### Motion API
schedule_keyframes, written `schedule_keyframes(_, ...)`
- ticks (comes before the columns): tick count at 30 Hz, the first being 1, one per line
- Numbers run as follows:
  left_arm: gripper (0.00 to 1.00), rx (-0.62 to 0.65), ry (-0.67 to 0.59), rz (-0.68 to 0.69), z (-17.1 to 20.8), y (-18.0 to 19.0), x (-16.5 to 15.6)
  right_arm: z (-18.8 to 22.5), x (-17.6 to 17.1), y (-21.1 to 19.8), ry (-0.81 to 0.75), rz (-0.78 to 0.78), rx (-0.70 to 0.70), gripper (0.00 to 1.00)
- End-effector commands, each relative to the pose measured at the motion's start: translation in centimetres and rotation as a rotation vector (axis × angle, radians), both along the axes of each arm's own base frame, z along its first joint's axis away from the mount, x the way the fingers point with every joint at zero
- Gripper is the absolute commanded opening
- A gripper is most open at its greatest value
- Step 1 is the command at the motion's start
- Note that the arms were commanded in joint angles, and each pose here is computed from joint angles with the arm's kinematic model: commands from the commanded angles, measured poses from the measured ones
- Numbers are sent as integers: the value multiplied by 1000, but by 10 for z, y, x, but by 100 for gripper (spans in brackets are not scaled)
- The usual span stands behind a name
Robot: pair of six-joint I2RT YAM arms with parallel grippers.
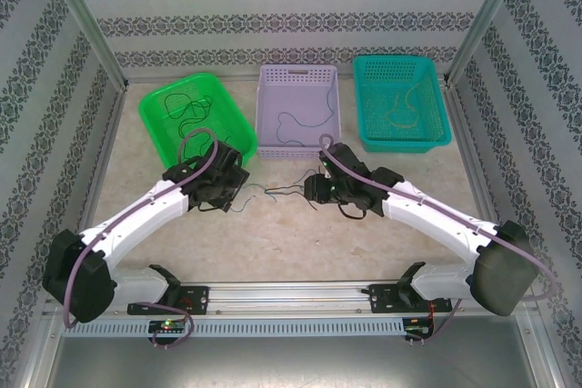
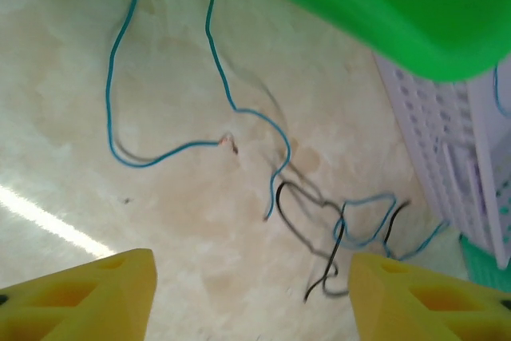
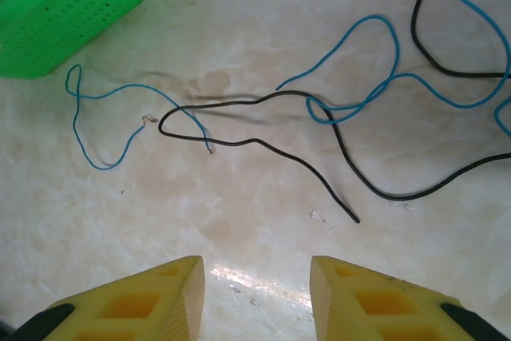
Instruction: Untangle the cables
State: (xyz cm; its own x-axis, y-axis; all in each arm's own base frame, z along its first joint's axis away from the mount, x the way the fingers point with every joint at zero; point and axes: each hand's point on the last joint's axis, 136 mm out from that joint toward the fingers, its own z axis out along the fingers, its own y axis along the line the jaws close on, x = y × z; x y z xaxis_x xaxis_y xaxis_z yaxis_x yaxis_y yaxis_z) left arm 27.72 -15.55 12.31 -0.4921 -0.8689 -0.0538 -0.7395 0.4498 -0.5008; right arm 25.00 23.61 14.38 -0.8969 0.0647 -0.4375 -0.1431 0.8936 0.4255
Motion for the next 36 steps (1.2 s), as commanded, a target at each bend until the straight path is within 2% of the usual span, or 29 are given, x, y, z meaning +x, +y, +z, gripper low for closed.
schedule_keyframes(1, 59, -59, -52, 161, -13, -5, 23, 24, 5, 4, -50, -16, 44, 41)
schedule_keyframes(3, 55, -47, -14, 197, -32, -4, 22, 28, 3, 0, -57, -25, 49, 41)
schedule_keyframes(7, 53, -3, 0, 225, -52, -3, 28, 32, -4, -11, -69, -58, 63, 41)
schedule_keyframes(12, 53, 85, -10, 211, -56, 3, 37, 33, -10, -25, -74, -86, 74, 42)
schedule_keyframes(18, 50, 107, 7, 218, -74, 2, 42, 30, -14, -33, -62, -99, 83, 42)
schedule_keyframes(24, 48, 133, -37, 216, -81, 0, 57, 31, -14, -32, -57, -91, 96, 42)
schedule_keyframes(26, 41, 137, -28, 206, -85, -2, 58, 31, -15, -31, -55, -87, 100, 42)
schedule_keyframes(30, 7, 137, -7, 197, -88, -3, 52, 30, -14, -31, -53, -87, 101, 42)
schedule_keyframes(31, 2, 138, -9, 196, -84, -3, 49, 30, -14, -31, -54, -87, 100, 42)
schedule_keyframes(36, 0, 144, -59, 159, -41, -3, 32, 35, -12, -29, -68, -70, 103, 41)
